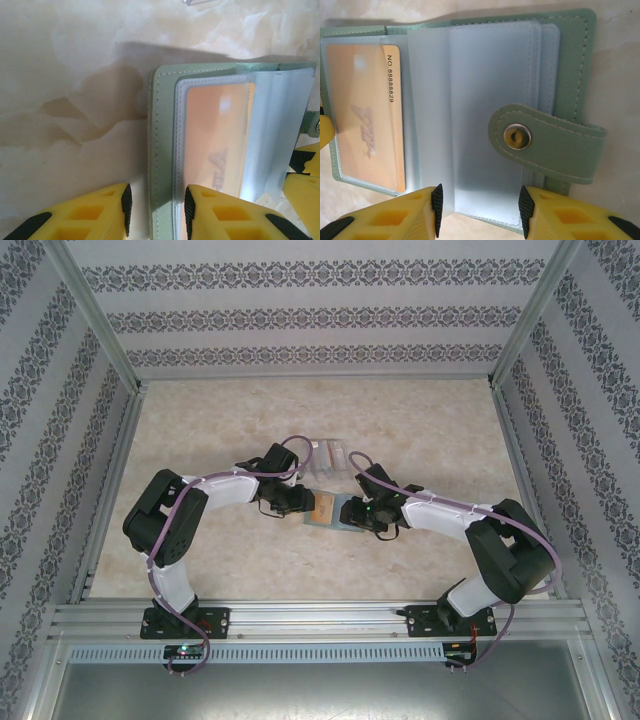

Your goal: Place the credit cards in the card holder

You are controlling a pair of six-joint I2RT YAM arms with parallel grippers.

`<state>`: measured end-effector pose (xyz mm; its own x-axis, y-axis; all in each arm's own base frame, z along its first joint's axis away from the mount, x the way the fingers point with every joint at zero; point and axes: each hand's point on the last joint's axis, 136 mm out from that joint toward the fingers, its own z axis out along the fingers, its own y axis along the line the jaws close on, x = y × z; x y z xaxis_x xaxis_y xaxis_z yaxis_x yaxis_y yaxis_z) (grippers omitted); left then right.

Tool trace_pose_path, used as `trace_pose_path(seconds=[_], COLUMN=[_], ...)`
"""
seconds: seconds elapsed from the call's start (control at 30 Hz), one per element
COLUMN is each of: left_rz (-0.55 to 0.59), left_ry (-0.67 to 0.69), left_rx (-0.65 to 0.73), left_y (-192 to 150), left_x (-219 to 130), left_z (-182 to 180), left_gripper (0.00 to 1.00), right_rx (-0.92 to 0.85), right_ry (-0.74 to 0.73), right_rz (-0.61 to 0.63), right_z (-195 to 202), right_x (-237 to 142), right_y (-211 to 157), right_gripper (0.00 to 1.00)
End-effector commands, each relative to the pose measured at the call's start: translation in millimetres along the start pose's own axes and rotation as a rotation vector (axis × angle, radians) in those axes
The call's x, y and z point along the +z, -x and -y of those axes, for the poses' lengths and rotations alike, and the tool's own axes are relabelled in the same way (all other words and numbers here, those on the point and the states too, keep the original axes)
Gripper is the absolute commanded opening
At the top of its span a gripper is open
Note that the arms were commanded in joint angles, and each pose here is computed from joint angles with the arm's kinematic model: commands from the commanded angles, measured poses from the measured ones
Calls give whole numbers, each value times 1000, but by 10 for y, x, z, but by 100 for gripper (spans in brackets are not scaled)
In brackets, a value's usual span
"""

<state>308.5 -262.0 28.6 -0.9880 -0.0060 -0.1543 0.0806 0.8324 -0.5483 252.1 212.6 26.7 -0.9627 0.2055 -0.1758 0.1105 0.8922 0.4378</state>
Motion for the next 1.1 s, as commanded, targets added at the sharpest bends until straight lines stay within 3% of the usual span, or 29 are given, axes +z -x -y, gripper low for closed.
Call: trace_pose_path(seconds=[0.0, 0.3, 0.53, 1.07], left_rz=[-1, -7, -4, 5], left_ry=[-11, -16, -47, -45], left_rx=[-13, -17, -36, -34], left_y=[-7, -20, -18, -26], left_x=[32, 68, 113, 94], left_z=[-16, -25, -2, -11], left_gripper=[36, 36, 36, 36], right_rx=[17, -8, -89, -149], right_ry=[-66, -59, 63, 224], right_rz=[-6, 0, -17, 1], right_z=[124, 89, -297, -725], right_x=[-14, 33, 118, 281], right_y=[-71, -70, -68, 126], right_gripper=[46, 36, 39, 41])
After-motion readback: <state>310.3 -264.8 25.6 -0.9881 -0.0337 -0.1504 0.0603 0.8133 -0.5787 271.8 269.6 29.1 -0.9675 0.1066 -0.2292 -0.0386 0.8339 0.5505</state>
